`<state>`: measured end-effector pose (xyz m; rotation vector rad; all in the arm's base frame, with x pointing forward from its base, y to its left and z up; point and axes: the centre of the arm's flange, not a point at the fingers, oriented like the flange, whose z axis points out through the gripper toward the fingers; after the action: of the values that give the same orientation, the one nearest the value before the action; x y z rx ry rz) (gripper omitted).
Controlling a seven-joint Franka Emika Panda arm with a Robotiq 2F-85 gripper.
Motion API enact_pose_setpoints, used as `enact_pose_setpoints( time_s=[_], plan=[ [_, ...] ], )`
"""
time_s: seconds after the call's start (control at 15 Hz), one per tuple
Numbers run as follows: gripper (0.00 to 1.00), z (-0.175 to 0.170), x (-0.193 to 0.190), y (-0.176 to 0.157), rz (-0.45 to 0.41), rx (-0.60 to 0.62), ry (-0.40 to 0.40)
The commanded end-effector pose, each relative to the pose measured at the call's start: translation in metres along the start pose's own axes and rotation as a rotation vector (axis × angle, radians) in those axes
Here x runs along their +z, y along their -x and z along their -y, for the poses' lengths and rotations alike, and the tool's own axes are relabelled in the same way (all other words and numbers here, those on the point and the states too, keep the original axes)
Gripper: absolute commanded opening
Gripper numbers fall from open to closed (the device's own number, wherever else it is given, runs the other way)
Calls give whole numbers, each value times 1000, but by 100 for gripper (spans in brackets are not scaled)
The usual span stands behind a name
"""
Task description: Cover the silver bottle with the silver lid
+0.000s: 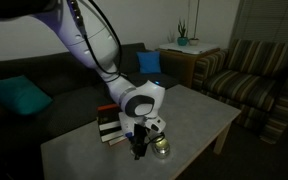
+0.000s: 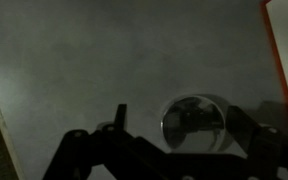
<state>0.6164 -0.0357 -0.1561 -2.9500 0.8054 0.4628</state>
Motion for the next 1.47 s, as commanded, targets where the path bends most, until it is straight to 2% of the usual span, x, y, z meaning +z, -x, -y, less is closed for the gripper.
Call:
enact_pose_setpoints(
  time_s=[0.0, 0.47, 0.8, 1.0, 1.07, 1.13, 1.4],
  plan=[
    [100, 1, 27, -32, -64, -1, 5],
    [100, 2, 31, -55, -127, -135, -28],
    [100, 2, 43, -66, -81, -217, -22],
    [100, 1, 47, -65, -50, -296, 7],
    [100, -2, 45, -63, -41, -334, 21],
    [100, -15, -1, -10, -76, -274, 15],
    [100, -14, -2, -10, -77, -277, 17]
  ],
)
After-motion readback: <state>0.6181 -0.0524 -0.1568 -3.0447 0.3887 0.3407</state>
